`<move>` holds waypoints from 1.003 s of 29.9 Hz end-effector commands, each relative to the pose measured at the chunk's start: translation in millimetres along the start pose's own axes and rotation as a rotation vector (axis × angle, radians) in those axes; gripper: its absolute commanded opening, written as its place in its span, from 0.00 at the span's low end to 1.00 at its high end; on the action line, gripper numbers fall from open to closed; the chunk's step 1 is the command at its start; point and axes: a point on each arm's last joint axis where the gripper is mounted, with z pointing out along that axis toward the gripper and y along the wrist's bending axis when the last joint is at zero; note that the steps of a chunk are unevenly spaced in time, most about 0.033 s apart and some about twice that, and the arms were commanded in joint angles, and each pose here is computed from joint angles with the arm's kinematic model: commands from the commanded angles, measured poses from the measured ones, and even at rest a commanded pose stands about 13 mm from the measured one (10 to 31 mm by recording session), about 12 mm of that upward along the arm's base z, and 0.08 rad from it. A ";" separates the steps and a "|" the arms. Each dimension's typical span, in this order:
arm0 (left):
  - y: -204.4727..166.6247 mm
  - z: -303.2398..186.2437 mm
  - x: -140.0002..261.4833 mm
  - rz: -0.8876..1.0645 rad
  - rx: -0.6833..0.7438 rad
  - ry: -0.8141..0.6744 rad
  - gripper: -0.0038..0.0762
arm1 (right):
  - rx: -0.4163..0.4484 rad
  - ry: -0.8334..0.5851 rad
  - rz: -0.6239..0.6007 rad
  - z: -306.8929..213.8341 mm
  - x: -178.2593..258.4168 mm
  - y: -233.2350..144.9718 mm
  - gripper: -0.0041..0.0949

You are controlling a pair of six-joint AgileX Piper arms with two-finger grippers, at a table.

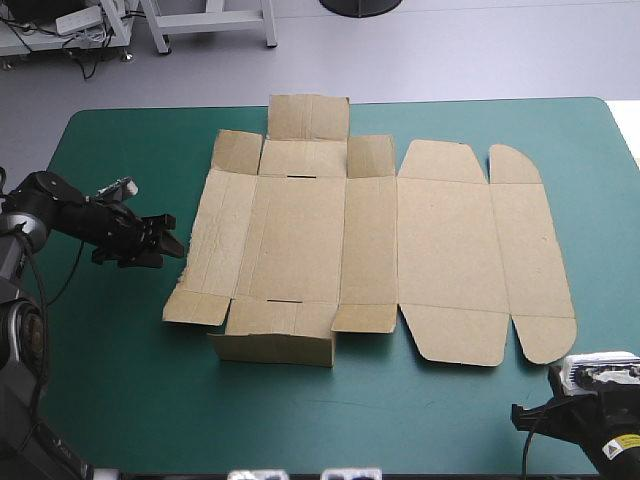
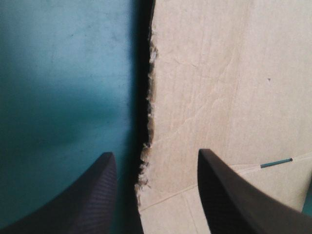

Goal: Fold the box

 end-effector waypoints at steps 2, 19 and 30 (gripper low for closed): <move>-9.2 -6.8 3.3 0.003 0.066 0.040 0.51 | 0.007 -0.072 -0.007 -3.0 -11.2 -0.7 0.04; -5.3 52.1 -6.2 -0.006 0.136 0.184 0.51 | 0.008 -0.071 -0.008 -3.0 -11.2 -0.8 0.04; -34.5 101.2 1.2 0.064 0.174 0.313 0.50 | 0.008 -0.071 -0.008 -3.0 -11.2 -0.8 0.04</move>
